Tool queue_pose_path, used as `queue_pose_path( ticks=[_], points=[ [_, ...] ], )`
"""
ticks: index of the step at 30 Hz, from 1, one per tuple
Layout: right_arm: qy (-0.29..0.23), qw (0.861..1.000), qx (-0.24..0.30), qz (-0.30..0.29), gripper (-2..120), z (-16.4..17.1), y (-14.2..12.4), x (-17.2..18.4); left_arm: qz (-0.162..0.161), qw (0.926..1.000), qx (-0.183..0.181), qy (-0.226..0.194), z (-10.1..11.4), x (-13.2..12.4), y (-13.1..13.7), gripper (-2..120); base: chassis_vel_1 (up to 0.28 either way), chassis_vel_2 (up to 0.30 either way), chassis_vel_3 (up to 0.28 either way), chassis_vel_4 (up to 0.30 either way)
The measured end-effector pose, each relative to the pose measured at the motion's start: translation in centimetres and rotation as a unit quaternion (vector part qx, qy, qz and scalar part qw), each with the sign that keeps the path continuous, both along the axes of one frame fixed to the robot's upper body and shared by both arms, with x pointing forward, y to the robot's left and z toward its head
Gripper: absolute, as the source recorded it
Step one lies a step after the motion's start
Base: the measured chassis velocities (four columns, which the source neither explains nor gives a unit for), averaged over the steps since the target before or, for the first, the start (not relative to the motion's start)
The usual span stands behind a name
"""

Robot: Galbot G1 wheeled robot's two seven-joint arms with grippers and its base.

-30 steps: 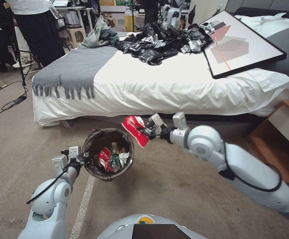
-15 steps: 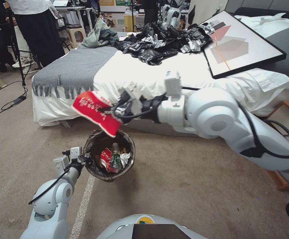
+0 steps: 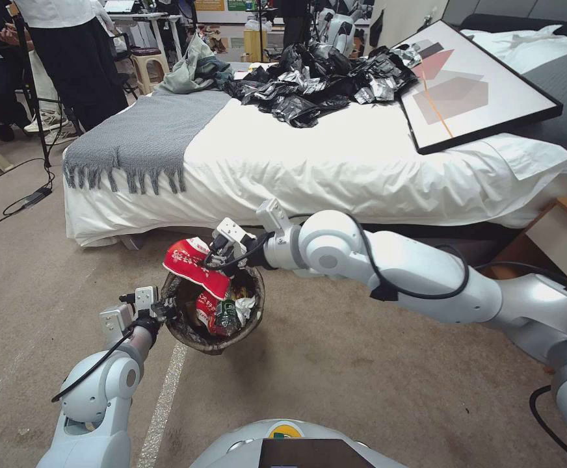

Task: Pick up the trash bin, then pick up the garbage from the floor and place it into the trash bin.

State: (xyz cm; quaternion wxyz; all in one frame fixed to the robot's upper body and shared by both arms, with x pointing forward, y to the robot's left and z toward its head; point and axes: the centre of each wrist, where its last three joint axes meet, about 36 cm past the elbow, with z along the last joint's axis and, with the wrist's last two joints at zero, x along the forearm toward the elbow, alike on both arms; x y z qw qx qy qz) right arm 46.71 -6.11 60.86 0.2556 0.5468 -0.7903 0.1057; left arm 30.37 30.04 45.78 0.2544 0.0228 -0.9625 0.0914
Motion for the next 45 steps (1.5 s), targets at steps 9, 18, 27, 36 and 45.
queue_pose_path(
  ticks=[9,18,27,36,45],
  points=[
    [0.023,1.0,-0.013,-0.017,4,-3.0,1.0,1.8,0.004,1.0,-0.003,0.006,-0.5,0.1,0.0,0,0.0,0.0,0.0,0.0],
    [0.032,0.999,0.004,-0.02,37,-3.5,2.4,1.7,0.007,1.0,-0.003,0.005,-0.5,0.2,0.1,0,0.0,0.0,0.0,0.0],
    [0.033,0.999,0.009,-0.031,68,-3.6,2.1,1.8,0.008,1.0,-0.001,0.001,-0.3,0.2,0.3,0,0.0,0.0,0.0,0.0],
    [0.018,0.998,0.031,-0.045,97,-1.0,0.2,1.5,0.008,1.0,0.002,-0.001,-0.1,0.4,0.5,0,0.0,0.0,0.0,0.0],
    [-0.171,0.97,0.094,-0.145,100,5.7,-5.8,0.6,0.006,1.0,0.004,-0.006,0.3,0.1,0.6,0,0.0,0.0,0.0,0.0]
  ],
)
